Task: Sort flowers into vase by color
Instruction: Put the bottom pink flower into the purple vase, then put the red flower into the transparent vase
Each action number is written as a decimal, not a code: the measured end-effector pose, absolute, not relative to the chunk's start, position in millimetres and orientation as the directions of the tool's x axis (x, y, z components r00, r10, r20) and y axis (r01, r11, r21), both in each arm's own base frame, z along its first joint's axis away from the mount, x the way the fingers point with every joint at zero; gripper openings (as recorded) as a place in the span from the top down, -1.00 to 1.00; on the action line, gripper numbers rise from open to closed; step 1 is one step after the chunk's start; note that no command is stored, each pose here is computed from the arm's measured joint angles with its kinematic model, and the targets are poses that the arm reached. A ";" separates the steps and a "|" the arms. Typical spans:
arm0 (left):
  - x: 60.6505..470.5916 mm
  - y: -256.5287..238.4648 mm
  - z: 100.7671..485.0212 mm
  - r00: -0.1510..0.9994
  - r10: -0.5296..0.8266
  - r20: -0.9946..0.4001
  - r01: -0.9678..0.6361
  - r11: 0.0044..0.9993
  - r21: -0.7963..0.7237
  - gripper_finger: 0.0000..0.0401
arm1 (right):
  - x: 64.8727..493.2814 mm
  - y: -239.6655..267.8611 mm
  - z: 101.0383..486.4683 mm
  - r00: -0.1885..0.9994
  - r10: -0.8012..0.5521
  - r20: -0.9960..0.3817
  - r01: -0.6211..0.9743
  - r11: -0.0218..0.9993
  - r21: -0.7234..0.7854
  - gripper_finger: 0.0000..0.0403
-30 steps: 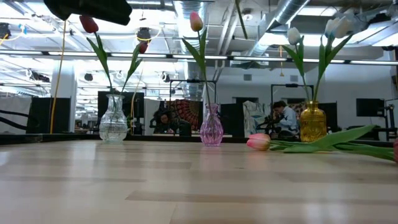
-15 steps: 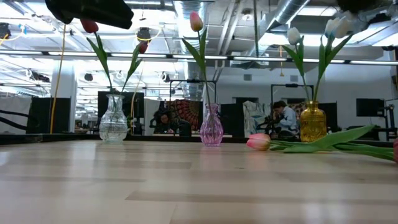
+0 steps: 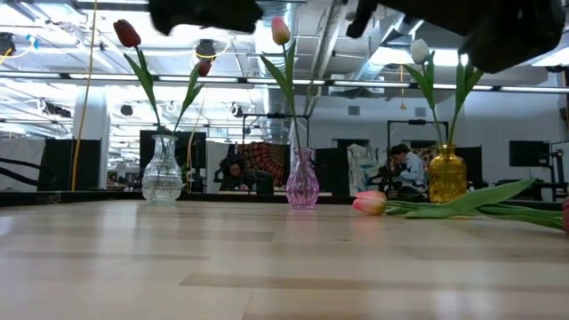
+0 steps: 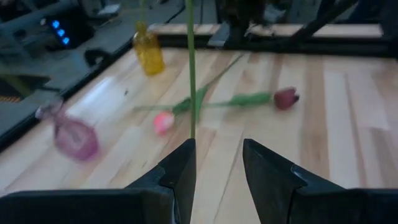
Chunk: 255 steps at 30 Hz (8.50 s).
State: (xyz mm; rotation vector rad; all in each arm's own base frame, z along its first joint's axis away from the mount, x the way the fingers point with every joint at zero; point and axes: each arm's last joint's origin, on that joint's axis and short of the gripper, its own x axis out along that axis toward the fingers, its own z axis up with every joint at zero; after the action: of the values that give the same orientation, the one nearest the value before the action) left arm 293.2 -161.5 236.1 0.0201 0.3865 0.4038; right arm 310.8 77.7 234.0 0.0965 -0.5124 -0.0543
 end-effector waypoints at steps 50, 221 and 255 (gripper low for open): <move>337.2 -105.1 259.8 0.943 0.228 -0.241 -0.217 0.973 0.073 0.99 | 324.4 85.8 244.2 0.881 -0.013 0.473 -0.028 0.996 0.081 0.75; 233.2 -107.7 202.2 0.906 0.245 -0.344 -0.283 0.957 -0.062 0.41 | 273.9 -37.7 277.3 0.722 -0.557 -0.411 0.576 0.813 -0.089 -0.22; 233.4 -109.2 201.8 0.913 0.193 -0.359 -0.237 0.968 -0.081 0.41 | 245.4 77.7 215.1 0.287 -0.172 -0.942 0.616 0.787 0.044 -0.21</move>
State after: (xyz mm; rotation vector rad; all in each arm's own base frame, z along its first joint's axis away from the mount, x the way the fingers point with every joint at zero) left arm 233.4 -109.2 201.8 -0.1241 0.3570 0.2219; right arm 245.4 77.7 215.1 0.4442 1.1694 -0.5502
